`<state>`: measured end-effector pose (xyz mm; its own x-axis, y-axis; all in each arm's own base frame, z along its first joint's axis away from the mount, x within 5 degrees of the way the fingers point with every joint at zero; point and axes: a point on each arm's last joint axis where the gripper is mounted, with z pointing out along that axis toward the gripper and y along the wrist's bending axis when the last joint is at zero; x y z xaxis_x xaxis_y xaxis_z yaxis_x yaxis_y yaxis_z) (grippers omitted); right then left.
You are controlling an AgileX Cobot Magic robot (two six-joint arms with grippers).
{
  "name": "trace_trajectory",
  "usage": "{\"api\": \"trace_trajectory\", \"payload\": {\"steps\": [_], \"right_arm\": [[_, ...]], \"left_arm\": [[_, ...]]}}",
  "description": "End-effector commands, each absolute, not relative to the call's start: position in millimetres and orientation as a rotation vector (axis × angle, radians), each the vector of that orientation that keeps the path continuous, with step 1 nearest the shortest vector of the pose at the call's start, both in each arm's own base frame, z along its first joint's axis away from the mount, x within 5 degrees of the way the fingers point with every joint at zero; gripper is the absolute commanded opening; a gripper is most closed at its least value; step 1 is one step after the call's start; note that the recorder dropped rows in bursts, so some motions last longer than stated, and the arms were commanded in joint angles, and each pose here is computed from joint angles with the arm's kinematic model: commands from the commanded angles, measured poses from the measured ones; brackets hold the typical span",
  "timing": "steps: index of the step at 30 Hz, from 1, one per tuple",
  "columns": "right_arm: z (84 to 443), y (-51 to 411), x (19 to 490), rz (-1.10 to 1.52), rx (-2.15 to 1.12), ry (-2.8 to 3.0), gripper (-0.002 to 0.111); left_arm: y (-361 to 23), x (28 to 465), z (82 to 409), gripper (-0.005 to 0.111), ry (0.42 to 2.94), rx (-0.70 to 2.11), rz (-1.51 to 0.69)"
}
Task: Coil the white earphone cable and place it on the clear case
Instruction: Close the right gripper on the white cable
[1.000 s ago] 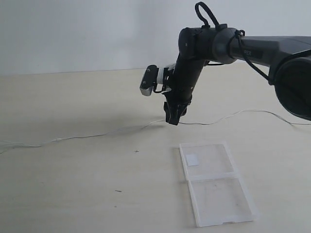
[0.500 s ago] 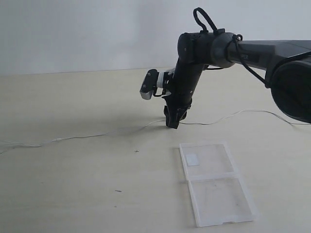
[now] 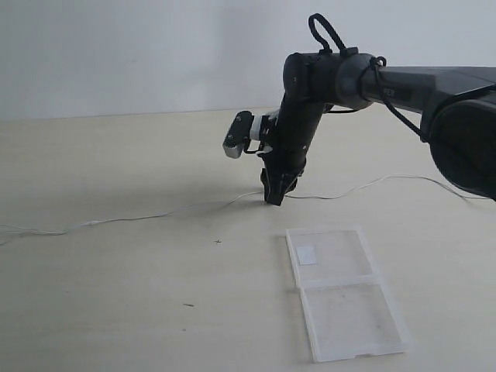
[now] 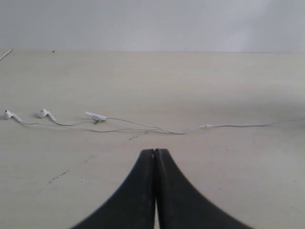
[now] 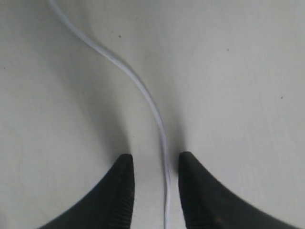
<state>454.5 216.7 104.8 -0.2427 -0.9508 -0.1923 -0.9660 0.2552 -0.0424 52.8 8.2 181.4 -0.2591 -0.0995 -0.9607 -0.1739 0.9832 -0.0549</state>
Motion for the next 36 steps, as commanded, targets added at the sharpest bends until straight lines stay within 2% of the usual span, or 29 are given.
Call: {"api": "trace_trajectory", "payload": {"steps": [1,18,36], "right_arm": [[81.6,215.1,450.0,0.149,-1.853,2.393,0.027],[81.6,215.5,450.9,0.144,-1.846,2.386,0.008],[80.8,211.8,448.9,0.134,-1.854,2.433,0.008]], "left_arm": [[8.0,52.6,181.3,0.0,1.827,-0.2,0.071],[8.0,52.6,181.3,0.0,1.827,-0.2,0.071],[8.0,52.6,181.3,0.0,1.827,-0.2,0.071]]}}
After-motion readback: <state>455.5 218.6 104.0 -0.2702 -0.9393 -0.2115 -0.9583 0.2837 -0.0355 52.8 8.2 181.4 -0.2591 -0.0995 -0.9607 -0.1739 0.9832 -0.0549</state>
